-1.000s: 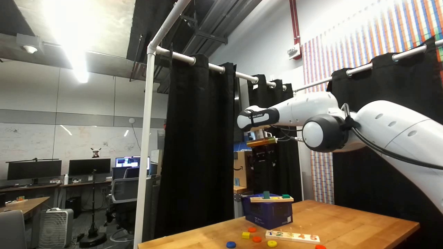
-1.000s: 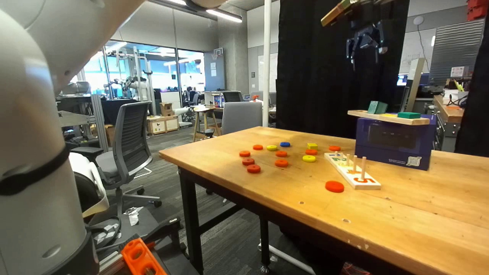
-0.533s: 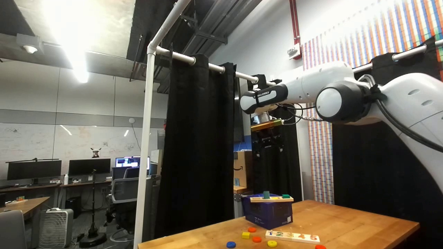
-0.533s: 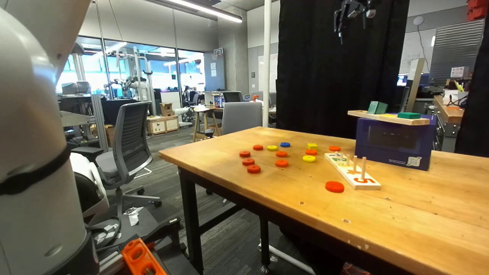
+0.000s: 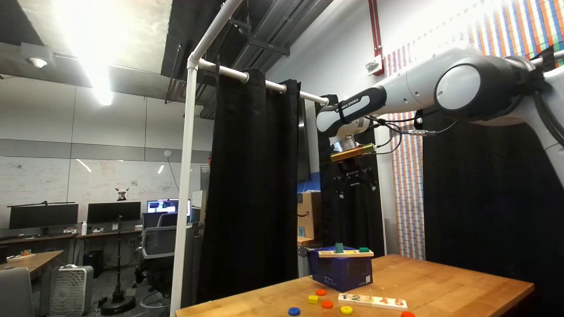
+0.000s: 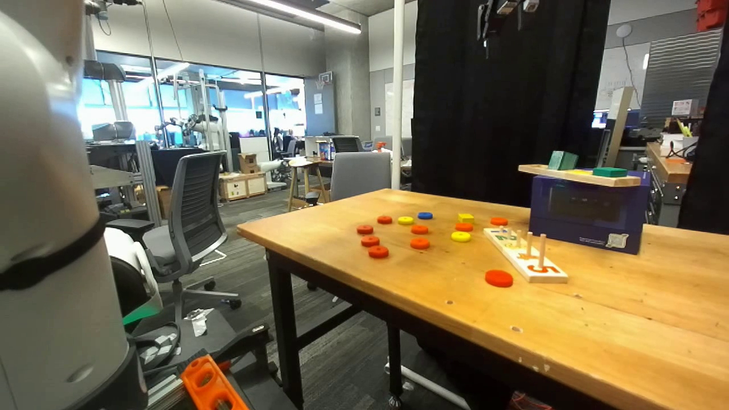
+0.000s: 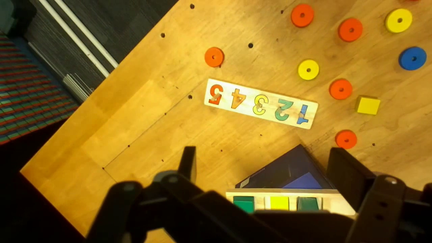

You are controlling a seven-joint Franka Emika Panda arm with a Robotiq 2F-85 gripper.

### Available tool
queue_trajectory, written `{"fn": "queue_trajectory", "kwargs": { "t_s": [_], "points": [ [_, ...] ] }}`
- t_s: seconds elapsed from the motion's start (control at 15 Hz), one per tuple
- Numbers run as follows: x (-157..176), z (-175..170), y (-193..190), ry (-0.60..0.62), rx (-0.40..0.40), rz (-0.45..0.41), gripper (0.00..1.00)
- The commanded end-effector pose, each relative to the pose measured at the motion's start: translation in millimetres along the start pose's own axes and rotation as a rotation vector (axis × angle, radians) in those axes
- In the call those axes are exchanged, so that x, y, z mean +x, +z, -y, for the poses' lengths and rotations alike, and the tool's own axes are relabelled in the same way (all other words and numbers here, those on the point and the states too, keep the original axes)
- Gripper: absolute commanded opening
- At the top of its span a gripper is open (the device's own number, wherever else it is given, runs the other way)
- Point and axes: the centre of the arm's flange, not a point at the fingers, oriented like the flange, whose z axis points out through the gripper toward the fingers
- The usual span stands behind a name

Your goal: Put the green cube on the wooden pallet

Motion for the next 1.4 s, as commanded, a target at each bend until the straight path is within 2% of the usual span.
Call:
{"fn": "queue_trajectory", "kwargs": {
  "t_s": [0.0, 0.2, 0.4, 0.6, 0.8, 1.07, 1.33],
  "points": [
    [-57.5, -35.4, 46.4, 0.035, 0.047, -0.066, 1.00],
    [-67.0, -42.5, 67.3, 0.048, 0.070, -0.113, 1.00],
    [-83.1, -51.8, 90.2, 0.058, 0.057, -0.115, 1.00],
    [-112.1, -65.3, 114.7, 0.077, 0.036, -0.059, 1.00],
    [-150.8, -80.8, 132.9, 0.055, 0.045, -0.064, 1.00],
    [-205.9, -100.2, 149.3, -0.073, 0.097, -0.130, 1.00],
    [-237.1, -112.4, 159.3, -0.277, 0.092, -0.159, 1.00]
  ]
}}
